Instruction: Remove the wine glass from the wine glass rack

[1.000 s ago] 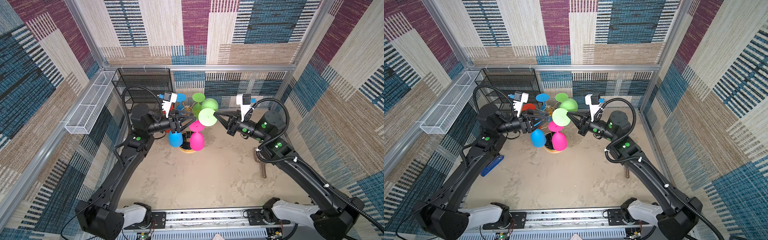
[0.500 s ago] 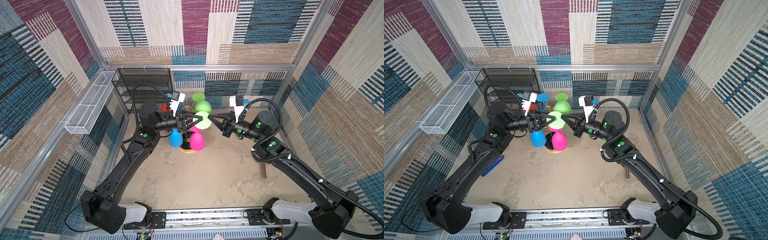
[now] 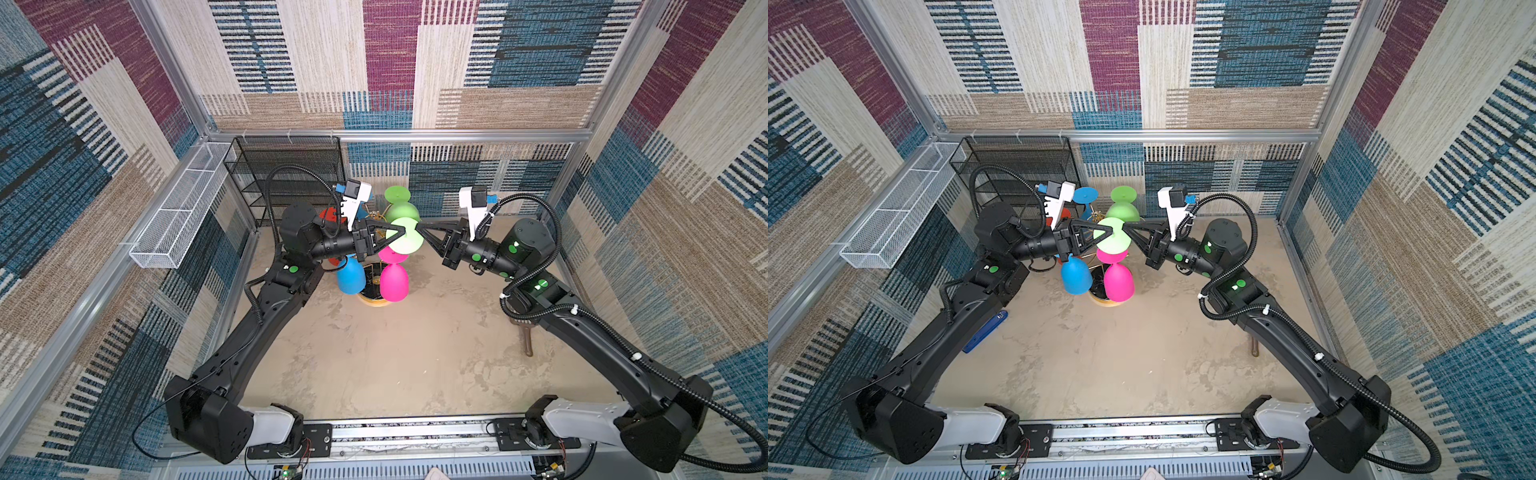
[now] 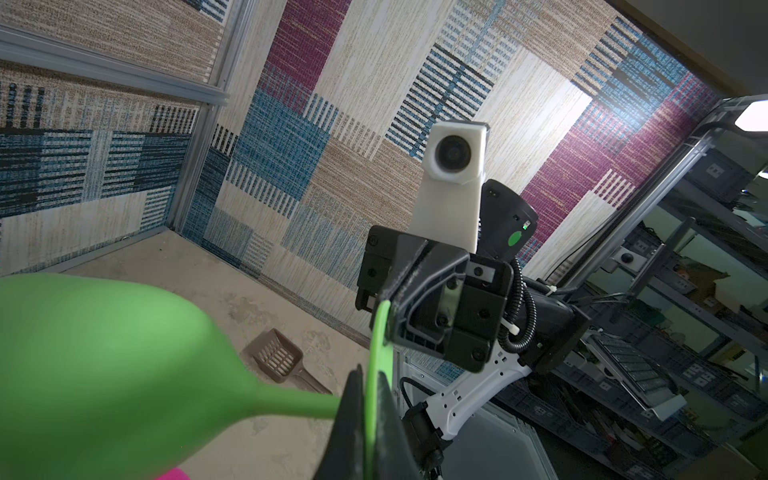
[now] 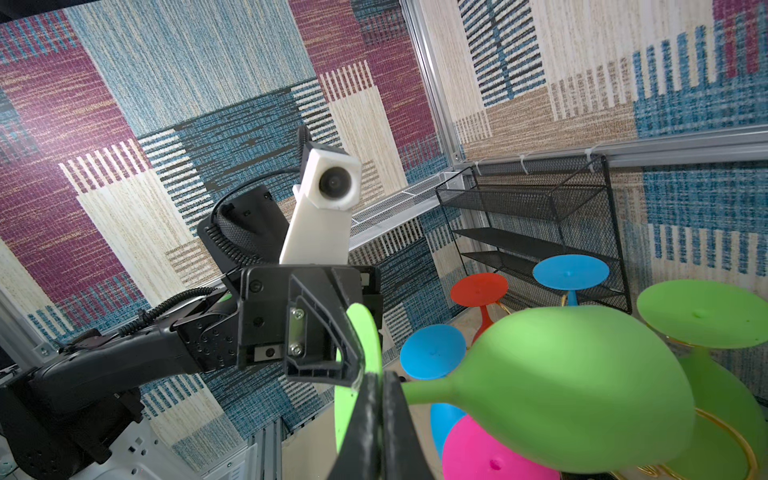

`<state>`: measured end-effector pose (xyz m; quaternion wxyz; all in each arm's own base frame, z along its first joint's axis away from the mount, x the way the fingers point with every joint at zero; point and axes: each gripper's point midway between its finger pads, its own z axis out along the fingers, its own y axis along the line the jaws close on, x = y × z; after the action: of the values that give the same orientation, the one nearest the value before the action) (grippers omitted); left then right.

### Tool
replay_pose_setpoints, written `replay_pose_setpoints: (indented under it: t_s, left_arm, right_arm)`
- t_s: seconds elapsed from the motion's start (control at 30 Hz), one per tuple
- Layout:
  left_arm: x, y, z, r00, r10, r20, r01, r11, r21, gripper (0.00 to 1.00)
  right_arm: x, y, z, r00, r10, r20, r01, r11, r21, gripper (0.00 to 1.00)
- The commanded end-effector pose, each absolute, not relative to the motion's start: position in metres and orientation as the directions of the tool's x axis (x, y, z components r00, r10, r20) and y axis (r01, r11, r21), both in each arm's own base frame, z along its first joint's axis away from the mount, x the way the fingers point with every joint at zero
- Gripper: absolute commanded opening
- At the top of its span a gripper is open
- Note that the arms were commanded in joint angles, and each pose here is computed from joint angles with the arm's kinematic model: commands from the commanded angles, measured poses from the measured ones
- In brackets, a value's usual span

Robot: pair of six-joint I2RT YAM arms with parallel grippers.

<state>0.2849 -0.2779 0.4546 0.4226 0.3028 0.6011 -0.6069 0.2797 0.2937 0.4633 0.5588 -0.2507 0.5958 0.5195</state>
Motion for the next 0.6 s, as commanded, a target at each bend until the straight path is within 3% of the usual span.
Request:
replay_pose_setpoints:
  t_s: [0.0, 0.1, 0.3, 0.57]
  left_arm:
    - [0.273, -0.28, 0.471, -0.452, -0.17, -0.876, 0.889, -0.006, -0.458, 0.0]
    - [0.275, -0.28, 0.479, -0.49, -0.191, -0.851, 0.869, -0.028, -0.494, 0.0]
    - [0.289, -0.279, 0.479, -0.56, -0.212, -0.801, 0.818, 0.016, -0.576, 0.0]
    - [0.292, -0.279, 0.479, -0.589, -0.221, -0.777, 0.792, 0.033, -0.61, 0.0]
  right_arm:
    - [0.278, 0.29, 0.471, -0.208, 0.293, -0.933, -0.883, 0.355, 0.308, 0.19]
    - [0.28, 0.278, 0.472, -0.161, 0.3, -0.94, -0.857, 0.429, 0.284, 0.5]
    - [0.272, 0.235, 0.477, 0.085, 0.27, -0.959, -0.77, 0.628, 0.108, 0.97]
    - [0.287, 0.234, 0.437, 0.244, 0.086, -0.966, -0.692, 0.713, -0.111, 0.99]
